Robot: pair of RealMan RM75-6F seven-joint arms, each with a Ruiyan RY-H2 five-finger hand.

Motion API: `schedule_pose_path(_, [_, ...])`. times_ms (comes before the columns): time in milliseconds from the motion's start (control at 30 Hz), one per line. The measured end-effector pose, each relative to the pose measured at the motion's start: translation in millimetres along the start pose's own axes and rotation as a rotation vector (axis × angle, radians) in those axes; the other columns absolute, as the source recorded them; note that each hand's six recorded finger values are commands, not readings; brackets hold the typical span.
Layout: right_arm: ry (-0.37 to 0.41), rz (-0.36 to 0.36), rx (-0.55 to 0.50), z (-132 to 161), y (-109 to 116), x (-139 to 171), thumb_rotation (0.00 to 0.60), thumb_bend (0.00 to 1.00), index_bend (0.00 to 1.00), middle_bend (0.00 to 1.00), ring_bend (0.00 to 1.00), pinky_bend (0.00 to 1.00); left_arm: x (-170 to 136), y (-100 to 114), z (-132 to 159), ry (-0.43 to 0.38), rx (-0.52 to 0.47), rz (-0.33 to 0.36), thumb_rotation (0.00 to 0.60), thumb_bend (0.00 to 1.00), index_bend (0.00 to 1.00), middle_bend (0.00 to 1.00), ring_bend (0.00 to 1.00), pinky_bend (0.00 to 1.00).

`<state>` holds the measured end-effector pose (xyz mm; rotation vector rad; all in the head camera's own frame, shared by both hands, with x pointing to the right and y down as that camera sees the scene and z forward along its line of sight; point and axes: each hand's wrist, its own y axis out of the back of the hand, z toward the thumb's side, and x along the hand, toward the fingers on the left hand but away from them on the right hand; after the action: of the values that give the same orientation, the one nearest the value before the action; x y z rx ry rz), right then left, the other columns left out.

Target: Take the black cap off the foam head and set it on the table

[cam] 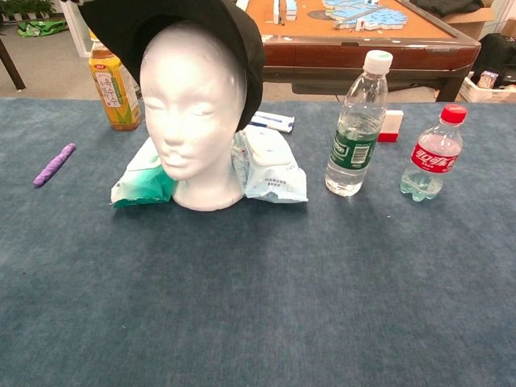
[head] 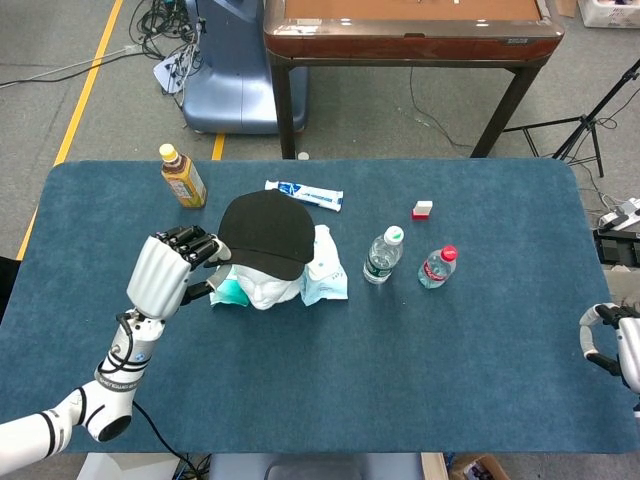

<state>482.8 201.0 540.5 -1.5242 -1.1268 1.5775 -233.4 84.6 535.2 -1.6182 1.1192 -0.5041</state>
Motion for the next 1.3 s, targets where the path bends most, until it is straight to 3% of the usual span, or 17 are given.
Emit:
schedule_pose_path(800, [0.001, 0.007, -0.002, 0, -1, -1, 0.6, 0.49, 0.52, 0.5, 0.44, 0.49, 28, -5, -6, 0.086, 0.008, -0.079, 0.6, 0.52, 0.61, 0.69, 0.54, 0.7])
schedule_pose_path(1300, [-0.003, 0.013, -0.004, -2, -1, -2, 0.6, 0.49, 0.52, 0.5, 0.44, 0.49, 46, -7, -30, 0.244, 0.023, -0.113, 0.6, 0.52, 0.62, 0.69, 0.55, 0.71])
